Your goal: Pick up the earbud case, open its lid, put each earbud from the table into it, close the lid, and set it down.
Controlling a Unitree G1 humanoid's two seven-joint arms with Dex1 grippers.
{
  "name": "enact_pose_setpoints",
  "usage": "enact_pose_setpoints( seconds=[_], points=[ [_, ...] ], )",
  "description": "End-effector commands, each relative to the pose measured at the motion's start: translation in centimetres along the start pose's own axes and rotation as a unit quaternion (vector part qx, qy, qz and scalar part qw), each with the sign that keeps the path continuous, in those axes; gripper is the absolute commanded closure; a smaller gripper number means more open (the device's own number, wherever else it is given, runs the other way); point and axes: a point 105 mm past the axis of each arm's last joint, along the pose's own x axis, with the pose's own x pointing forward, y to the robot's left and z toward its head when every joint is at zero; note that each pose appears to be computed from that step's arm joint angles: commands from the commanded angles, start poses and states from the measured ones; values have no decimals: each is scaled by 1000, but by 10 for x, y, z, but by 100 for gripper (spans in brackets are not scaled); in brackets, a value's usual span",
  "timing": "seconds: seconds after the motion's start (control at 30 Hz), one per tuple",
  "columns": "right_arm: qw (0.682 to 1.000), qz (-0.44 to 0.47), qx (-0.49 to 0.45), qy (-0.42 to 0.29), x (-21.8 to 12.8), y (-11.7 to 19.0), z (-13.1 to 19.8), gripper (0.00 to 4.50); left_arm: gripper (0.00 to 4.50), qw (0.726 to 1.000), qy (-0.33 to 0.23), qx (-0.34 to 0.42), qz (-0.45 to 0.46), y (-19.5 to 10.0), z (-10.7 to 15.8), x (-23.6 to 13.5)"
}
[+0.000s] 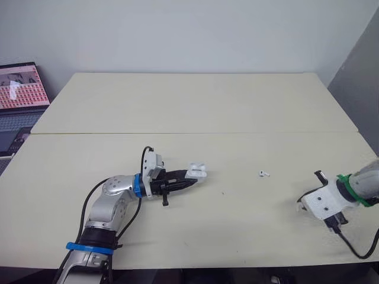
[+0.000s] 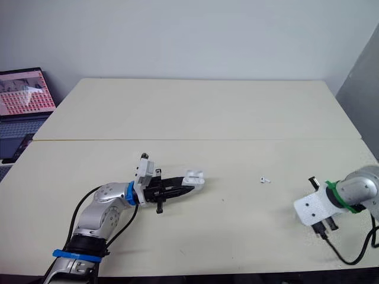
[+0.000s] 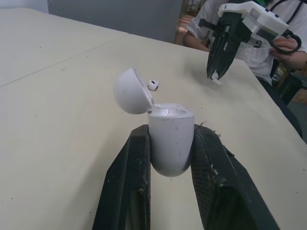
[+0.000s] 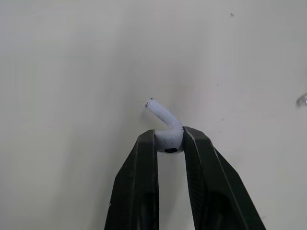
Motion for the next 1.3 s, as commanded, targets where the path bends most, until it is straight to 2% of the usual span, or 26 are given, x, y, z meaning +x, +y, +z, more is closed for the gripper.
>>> enact_pose_setpoints(
  seconds=[0.03, 0.23, 0.5, 0.7, 0.87, 0.9, 1.0, 1.07, 1.13, 1.3],
  points=[
    [992, 43, -113, -18, 4, 4, 7, 411, 373, 1000, -11, 19, -2, 1, 9, 0],
    [977, 89, -195, -15, 10, 15, 6, 411, 373, 1000, -13, 18, 0, 1, 8, 0],
    [970, 98, -224, 2, 5, 12, 3, 411, 373, 1000, -10, 17, -3, -1, 9, 1],
    [983, 82, -162, 34, -5, 5, -3, 205, 373, 1000, -9, 16, -8, 0, 10, 3],
    [996, 64, -50, 26, -18, 11, 1, 17, 373, 1000, -8, 14, -11, -1, 9, 3],
    [999, 49, -4, 21, -22, 10, 0, 1, 373, 1000, -8, 14, -11, -1, 9, 3],
    [991, -14, 136, -4, -29, 3, 0, 1, 373, 1000, -8, 14, -12, -1, 8, 3],
    [968, -71, 239, -23, -31, -2, -2, 1, 373, 1000, -8, 14, -12, -2, 7, 3],
    [933, -127, 332, -64, -28, -3, 1, 1, 373, 1000, -8, 12, -12, -2, 6, 3],
    [838, -184, 500, -114, -19, 20, 15, 1, 373, 1000, -5, 10, -18, -3, 5, 3]
  ],
)
